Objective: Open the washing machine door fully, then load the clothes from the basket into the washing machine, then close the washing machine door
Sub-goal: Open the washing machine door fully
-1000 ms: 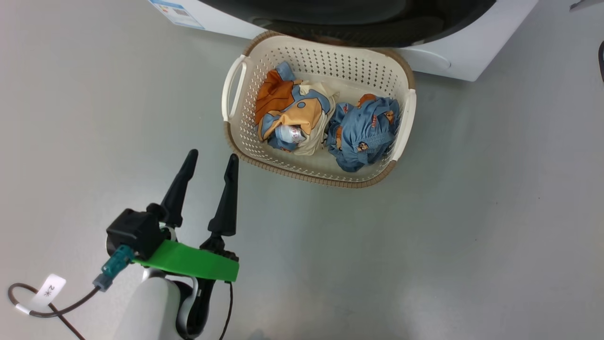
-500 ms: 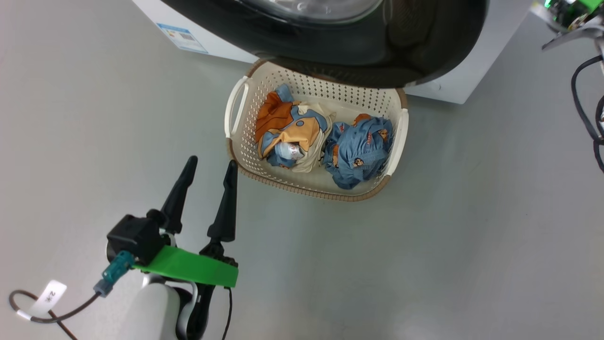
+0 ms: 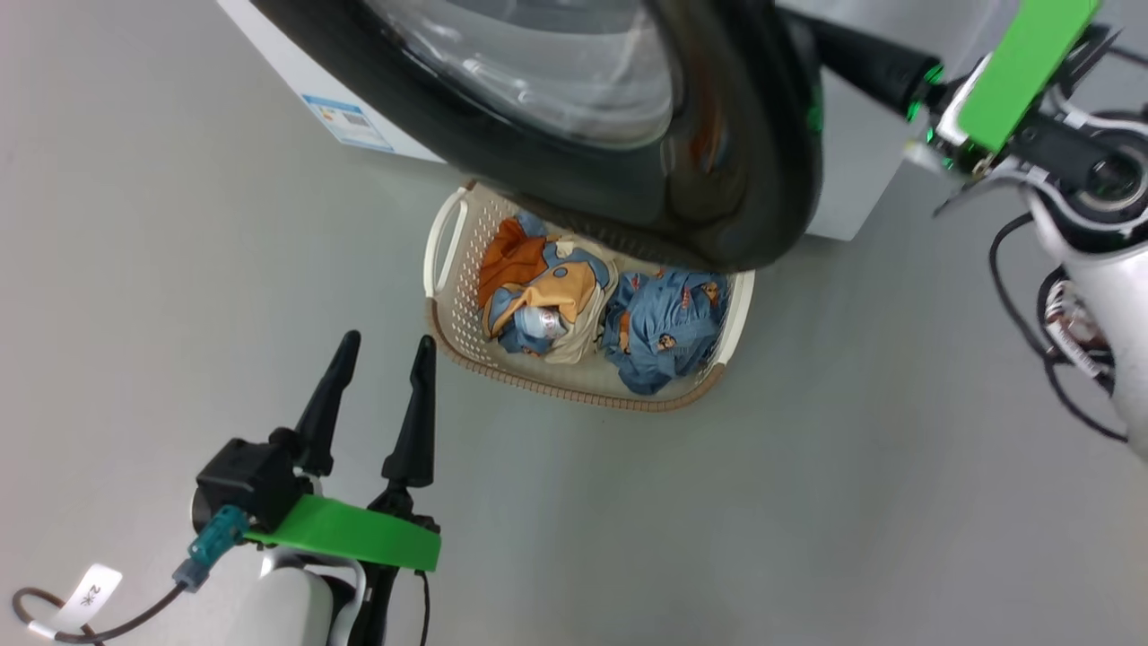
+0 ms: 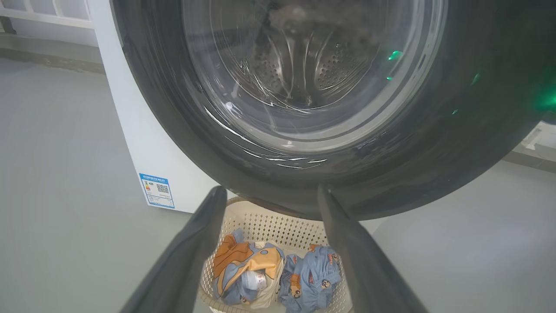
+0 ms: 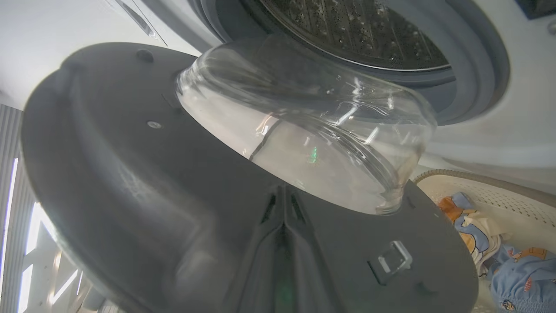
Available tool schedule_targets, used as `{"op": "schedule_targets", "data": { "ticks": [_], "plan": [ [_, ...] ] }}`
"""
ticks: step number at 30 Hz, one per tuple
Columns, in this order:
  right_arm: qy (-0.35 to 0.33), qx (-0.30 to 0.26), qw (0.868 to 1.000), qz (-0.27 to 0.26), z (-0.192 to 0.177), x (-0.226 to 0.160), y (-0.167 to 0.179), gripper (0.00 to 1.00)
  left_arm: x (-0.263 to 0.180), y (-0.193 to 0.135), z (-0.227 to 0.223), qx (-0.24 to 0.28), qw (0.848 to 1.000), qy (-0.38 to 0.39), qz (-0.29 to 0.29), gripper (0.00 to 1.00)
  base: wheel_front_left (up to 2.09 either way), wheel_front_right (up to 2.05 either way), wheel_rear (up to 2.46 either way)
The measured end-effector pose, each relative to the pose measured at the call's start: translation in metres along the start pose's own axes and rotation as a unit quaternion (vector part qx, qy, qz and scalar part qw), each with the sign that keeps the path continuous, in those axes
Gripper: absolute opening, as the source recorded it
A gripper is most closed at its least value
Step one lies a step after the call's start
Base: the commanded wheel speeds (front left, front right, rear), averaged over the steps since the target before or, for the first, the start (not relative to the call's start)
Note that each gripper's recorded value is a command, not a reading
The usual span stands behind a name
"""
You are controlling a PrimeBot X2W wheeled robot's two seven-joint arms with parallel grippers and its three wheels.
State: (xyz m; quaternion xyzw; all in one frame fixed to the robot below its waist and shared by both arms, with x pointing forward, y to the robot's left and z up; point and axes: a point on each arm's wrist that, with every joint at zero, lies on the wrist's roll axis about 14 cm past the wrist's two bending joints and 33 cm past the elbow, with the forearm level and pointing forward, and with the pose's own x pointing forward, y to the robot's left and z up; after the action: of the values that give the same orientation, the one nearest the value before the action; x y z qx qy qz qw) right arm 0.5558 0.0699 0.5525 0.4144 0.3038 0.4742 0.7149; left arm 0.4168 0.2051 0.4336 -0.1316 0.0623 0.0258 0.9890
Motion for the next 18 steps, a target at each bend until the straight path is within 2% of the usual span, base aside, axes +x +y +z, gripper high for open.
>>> {"op": "schedule_targets", "data": {
  "ticks": [18],
  "plan": [
    [0.061,0.018,0.998,0.017,-0.061,-0.014,0.039,0.00,-0.032,0.006,0.022,0.005,0.999,-0.032,0.012,1.00,0.00,0.00,0.00]
  ]
}}
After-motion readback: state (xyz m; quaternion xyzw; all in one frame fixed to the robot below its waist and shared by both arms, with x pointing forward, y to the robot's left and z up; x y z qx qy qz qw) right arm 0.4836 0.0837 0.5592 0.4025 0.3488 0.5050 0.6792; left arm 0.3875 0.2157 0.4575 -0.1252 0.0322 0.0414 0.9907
